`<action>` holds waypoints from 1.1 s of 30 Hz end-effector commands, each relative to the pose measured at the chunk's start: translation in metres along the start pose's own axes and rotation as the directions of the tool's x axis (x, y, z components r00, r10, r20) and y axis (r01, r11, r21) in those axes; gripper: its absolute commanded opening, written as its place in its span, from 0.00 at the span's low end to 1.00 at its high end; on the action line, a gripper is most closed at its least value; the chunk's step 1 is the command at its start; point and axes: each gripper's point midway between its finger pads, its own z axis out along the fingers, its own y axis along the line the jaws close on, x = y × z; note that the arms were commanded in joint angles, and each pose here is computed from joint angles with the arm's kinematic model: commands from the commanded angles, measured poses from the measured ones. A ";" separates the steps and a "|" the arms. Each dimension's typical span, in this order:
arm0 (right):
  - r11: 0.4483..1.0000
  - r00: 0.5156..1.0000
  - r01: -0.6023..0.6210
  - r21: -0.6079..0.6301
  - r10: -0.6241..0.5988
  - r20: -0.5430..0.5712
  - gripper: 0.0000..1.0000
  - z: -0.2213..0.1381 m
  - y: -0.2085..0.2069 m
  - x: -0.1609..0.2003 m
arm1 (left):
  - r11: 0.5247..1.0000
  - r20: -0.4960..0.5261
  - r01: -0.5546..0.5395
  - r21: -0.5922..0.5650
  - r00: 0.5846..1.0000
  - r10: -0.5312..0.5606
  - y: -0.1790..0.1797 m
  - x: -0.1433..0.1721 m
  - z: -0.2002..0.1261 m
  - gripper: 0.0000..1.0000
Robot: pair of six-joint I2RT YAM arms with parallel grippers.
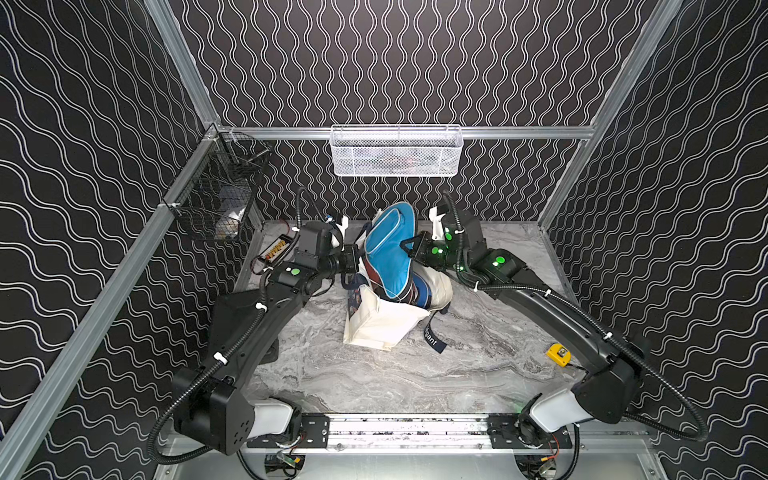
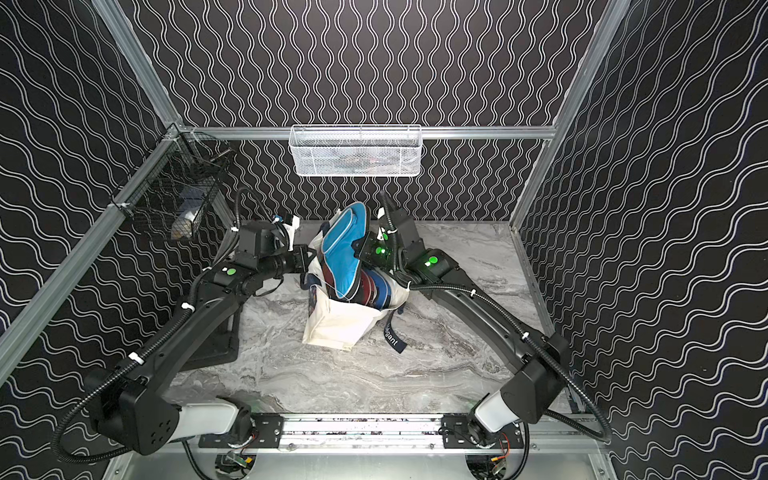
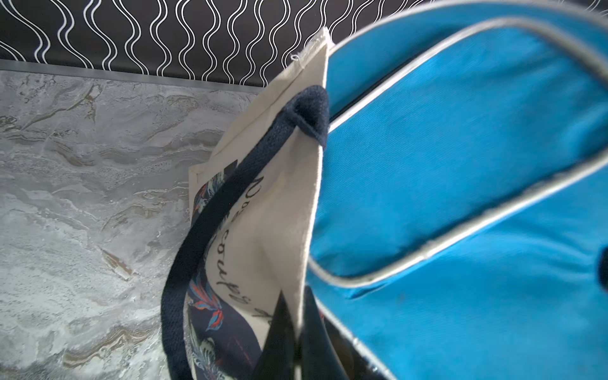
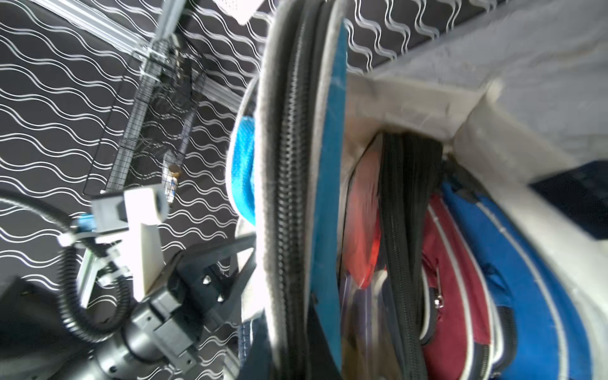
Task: Remove the ping pong set from the canvas bag
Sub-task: Pick up the ping pong set from the canvas bag, then place the ping pong set at the corner of the board.
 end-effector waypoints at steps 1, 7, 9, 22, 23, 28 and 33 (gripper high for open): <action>0.994 0.981 0.050 -0.099 -0.030 0.190 0.04 -0.025 0.033 -0.043 | 0.999 0.047 -0.027 0.030 0.999 0.025 -0.007 -0.011 0.002 0.00; 0.994 0.946 0.073 -0.076 -0.045 0.321 0.04 -0.074 0.032 -0.079 | 0.999 0.035 -0.025 0.023 0.999 0.024 -0.004 -0.008 0.006 0.00; 0.996 0.936 0.060 -0.067 -0.032 0.350 0.04 -0.088 0.024 -0.092 | 0.999 0.033 -0.026 0.021 0.999 0.025 -0.003 -0.007 0.007 0.00; 0.987 0.873 -0.156 -0.043 0.159 0.461 0.03 -0.132 -0.068 -0.149 | 0.999 0.020 -0.024 0.023 1.000 0.023 -0.001 -0.003 0.013 0.00; 0.984 0.868 -0.176 -0.034 0.172 0.465 0.03 -0.134 -0.079 -0.153 | 0.999 0.019 -0.024 0.024 1.000 0.023 -0.002 -0.003 0.013 0.00; 0.955 0.832 -0.297 -0.009 0.264 0.488 0.03 -0.139 -0.144 -0.167 | 0.999 0.018 -0.020 0.030 1.000 0.020 -0.002 -0.001 0.012 0.00; 0.914 0.787 -0.405 0.001 0.348 0.510 0.03 -0.137 -0.210 -0.172 | 0.999 0.019 -0.019 0.039 1.000 0.018 -0.004 -0.001 0.012 0.00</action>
